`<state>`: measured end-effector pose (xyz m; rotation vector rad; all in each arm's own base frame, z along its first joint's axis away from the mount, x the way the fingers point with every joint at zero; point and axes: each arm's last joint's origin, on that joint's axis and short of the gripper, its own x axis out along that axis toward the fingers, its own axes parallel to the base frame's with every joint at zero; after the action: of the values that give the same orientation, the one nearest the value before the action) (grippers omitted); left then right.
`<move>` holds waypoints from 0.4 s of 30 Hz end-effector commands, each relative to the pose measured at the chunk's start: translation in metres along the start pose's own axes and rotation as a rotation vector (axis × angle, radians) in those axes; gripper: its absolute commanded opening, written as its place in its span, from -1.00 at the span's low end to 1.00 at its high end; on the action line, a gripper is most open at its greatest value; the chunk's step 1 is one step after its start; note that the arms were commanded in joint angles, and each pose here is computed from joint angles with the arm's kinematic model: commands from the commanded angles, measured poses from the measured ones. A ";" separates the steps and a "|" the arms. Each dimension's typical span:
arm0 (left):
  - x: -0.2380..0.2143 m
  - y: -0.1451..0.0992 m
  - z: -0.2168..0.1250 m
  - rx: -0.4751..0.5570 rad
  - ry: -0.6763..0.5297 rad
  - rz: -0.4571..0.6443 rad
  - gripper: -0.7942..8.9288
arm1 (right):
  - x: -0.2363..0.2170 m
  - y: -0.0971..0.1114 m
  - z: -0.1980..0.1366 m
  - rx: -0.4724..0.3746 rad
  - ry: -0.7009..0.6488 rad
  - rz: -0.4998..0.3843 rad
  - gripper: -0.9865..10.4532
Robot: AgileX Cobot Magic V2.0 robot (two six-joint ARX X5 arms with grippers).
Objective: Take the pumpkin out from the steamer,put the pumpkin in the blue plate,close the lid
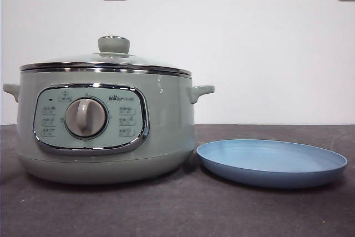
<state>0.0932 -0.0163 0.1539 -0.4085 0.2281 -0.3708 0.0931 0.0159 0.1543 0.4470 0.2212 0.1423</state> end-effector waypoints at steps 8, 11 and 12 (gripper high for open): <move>-0.007 -0.010 0.019 -0.020 -0.015 0.009 -0.85 | -0.005 0.009 0.019 0.019 -0.018 0.009 -0.86; -0.011 -0.017 0.034 -0.015 -0.027 0.040 -0.85 | -0.007 0.016 0.033 0.013 -0.021 0.009 -0.86; -0.011 -0.019 0.039 -0.008 -0.029 0.044 -0.85 | -0.007 0.019 0.037 0.006 -0.022 0.010 -0.86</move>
<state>0.0879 -0.0146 0.1974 -0.4227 0.2063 -0.3277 0.0931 0.0159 0.1909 0.4604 0.2110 0.1437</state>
